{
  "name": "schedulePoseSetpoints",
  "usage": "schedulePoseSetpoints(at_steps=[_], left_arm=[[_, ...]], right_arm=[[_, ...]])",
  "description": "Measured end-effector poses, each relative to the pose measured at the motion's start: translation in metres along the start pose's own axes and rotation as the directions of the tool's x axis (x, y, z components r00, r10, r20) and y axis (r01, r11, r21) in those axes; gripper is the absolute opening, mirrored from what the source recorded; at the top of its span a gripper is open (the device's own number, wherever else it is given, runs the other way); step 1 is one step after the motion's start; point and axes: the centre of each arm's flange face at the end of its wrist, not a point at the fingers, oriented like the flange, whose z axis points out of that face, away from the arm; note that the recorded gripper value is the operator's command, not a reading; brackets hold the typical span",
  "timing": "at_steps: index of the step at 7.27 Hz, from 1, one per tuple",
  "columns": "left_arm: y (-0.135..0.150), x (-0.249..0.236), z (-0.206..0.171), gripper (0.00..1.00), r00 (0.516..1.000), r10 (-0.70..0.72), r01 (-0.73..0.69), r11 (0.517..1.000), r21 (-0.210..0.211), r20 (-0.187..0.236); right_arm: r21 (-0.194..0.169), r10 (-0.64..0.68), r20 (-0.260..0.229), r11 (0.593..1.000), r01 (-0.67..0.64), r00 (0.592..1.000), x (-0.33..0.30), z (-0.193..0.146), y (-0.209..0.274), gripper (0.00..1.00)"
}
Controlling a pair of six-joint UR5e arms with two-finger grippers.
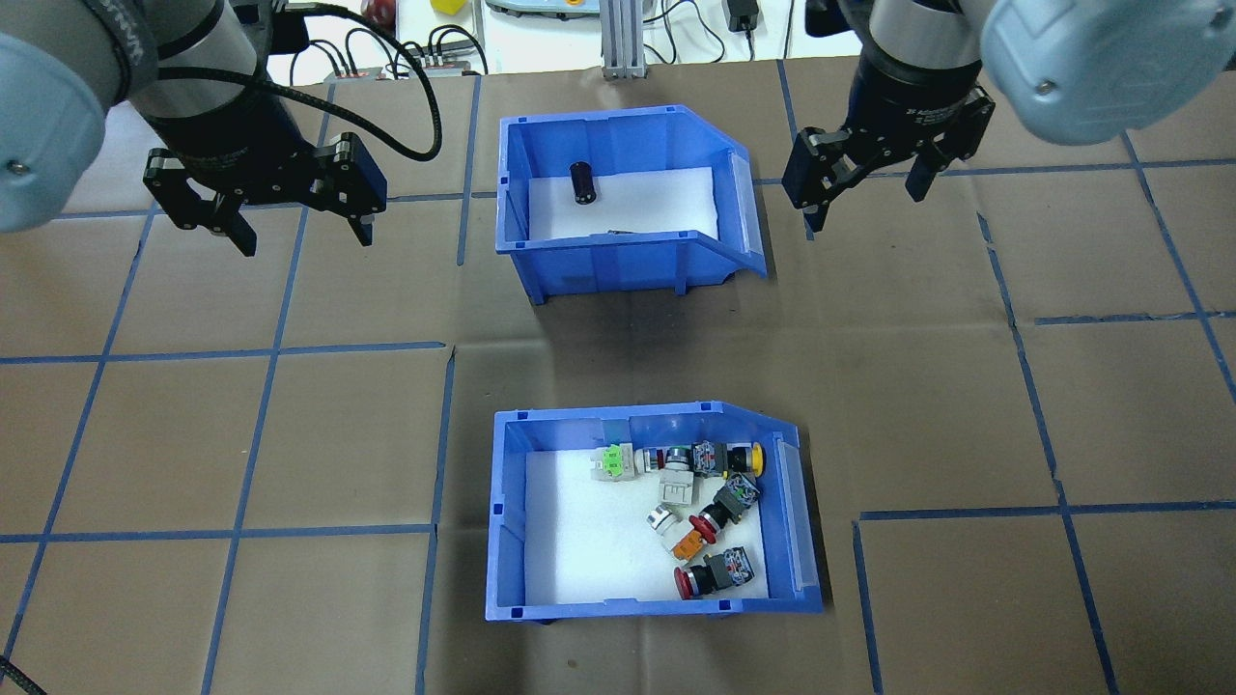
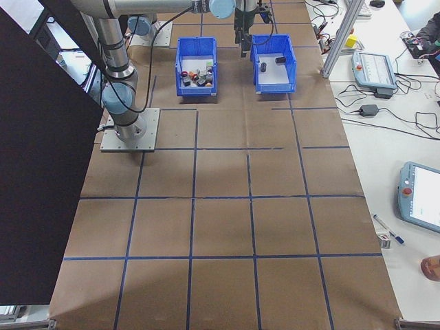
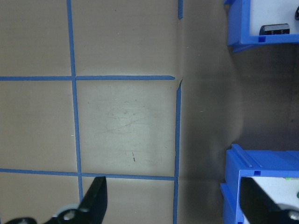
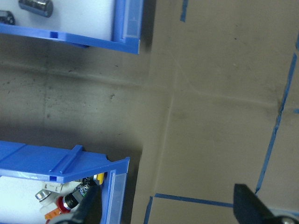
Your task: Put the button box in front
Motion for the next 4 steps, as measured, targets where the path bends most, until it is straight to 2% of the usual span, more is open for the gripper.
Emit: schedulePoseSetpoints(at_steps=[1, 2, 4], left_arm=[[0.002, 0.001, 0.004, 0.99, 0.99, -0.139, 0.139, 0.99, -0.009, 0.001], [0.007, 0.003, 0.009, 0.99, 0.961, -0.275, 0.275, 0.961, -0.02, 0.005], [0.031, 0.011, 0.019, 0.99, 0.873, -0.487, 0.487, 0.873, -0.034, 0.022]], right_arm=[[0.024, -0.16, -0.012, 0.987, 0.16, 0.987, -0.01, 0.002, -0.016, 1.0], [0.033, -0.323, -0.025, 0.946, 0.323, 0.946, -0.02, 0.006, -0.036, 1.0], [0.032, -0.557, -0.046, 0.829, 0.558, 0.83, -0.053, 0.014, -0.084, 1.0]])
